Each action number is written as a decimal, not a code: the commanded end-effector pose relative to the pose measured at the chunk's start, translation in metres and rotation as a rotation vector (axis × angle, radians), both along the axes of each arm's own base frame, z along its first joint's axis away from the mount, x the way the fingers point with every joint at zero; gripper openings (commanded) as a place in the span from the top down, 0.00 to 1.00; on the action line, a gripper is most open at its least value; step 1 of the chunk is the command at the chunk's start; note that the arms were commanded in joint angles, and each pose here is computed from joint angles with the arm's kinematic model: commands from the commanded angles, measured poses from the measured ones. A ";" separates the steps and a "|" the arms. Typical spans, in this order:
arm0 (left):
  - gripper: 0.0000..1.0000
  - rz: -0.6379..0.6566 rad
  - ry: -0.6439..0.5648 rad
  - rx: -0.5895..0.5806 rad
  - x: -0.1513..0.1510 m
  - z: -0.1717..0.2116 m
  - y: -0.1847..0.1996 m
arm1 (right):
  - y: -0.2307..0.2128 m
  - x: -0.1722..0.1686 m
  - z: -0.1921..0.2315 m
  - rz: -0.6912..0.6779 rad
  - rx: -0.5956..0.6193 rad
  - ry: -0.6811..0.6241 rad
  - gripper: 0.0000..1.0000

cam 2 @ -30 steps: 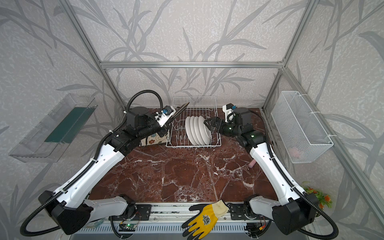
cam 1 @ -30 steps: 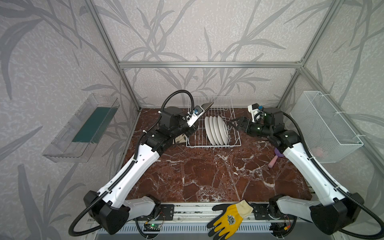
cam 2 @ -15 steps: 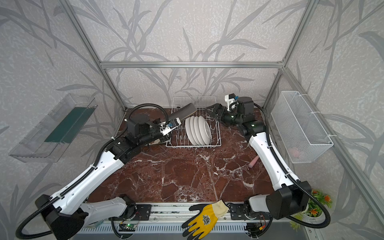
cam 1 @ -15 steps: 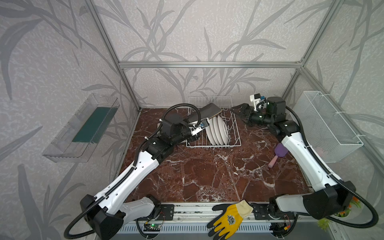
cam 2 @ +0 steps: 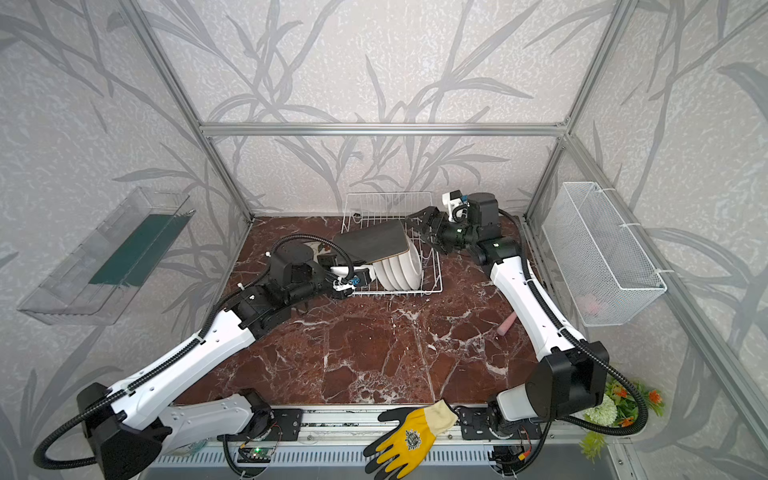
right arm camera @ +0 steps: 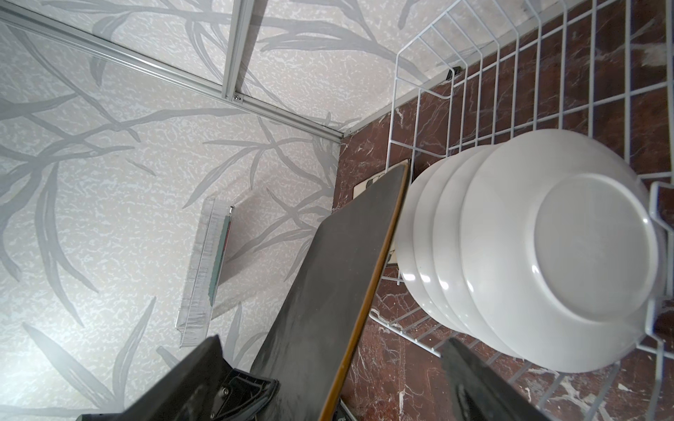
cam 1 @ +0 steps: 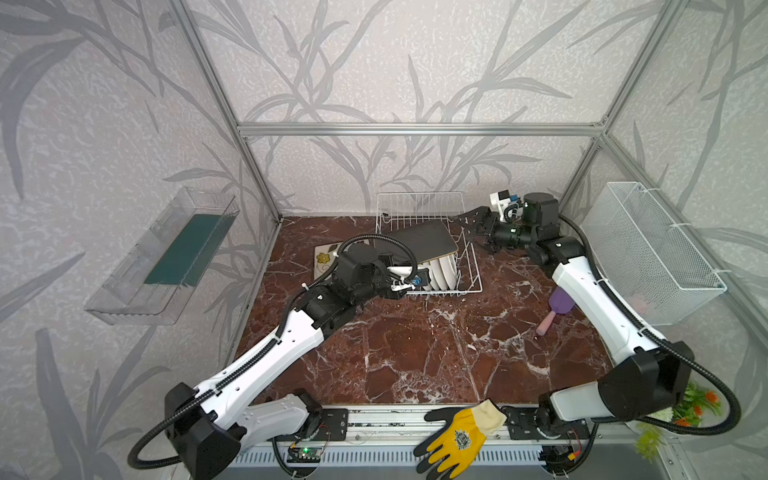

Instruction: Unload the plates from the dish rack

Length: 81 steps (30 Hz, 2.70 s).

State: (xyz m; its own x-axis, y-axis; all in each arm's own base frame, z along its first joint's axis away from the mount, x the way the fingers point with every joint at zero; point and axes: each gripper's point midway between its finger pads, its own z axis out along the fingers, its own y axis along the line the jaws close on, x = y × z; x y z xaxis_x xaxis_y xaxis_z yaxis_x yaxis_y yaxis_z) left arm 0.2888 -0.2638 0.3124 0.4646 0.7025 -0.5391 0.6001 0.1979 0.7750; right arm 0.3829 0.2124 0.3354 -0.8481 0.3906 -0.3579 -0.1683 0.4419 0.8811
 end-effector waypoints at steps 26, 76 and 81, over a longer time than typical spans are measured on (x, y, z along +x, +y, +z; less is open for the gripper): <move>1.00 -0.045 -0.423 -0.055 -0.006 0.068 -0.015 | 0.045 -0.007 -0.043 0.168 -0.001 0.127 0.58; 0.01 0.418 0.461 -0.757 0.039 0.060 0.098 | 0.008 0.009 0.023 0.029 0.200 -0.158 1.00; 0.00 0.400 0.667 -0.799 0.046 0.053 0.085 | 0.007 0.007 0.023 0.027 0.199 -0.181 1.00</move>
State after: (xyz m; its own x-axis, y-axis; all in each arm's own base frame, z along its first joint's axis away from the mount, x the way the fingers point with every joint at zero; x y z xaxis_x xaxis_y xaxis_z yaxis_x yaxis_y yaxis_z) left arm 0.3453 -0.1651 0.3714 -0.1187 0.1847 -0.9756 0.5732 0.8150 0.0846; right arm 0.4033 0.2184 0.2815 -0.8606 0.4540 -0.2305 -0.0783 0.3293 0.9410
